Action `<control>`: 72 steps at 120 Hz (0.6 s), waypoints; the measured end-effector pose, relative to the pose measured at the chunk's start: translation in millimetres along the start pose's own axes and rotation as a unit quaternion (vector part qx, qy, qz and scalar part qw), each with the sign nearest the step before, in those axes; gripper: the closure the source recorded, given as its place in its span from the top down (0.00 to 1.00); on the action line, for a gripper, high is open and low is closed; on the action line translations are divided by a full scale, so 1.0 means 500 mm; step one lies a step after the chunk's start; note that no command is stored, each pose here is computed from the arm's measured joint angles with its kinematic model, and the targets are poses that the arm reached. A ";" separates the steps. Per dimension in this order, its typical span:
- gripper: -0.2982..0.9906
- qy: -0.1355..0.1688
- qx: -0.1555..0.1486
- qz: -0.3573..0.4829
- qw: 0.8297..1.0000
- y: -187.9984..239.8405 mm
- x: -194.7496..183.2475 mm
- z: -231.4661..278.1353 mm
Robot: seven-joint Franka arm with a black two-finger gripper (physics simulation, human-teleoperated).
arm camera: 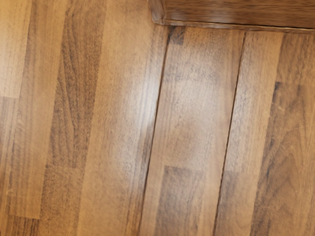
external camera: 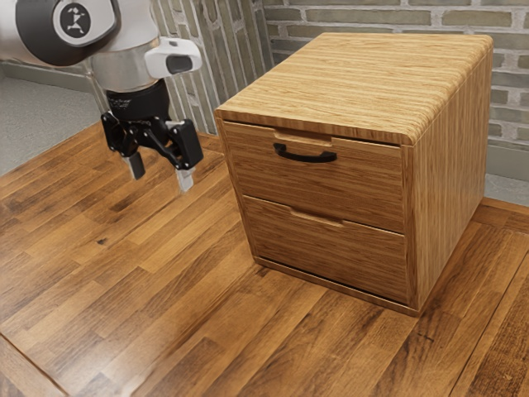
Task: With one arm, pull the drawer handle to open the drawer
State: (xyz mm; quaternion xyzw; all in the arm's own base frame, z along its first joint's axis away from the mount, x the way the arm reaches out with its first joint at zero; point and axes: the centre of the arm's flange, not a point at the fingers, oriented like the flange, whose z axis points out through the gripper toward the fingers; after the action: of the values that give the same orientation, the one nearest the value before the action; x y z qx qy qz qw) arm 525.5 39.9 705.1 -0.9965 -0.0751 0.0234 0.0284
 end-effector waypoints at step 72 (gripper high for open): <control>0.77 0.159 -0.094 -0.250 0.950 0.076 -0.068 -0.228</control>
State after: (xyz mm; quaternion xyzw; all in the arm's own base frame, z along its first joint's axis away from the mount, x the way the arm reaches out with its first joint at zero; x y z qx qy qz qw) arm 503.4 -8.6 817.8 -0.9347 -0.3181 -0.1508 -0.0487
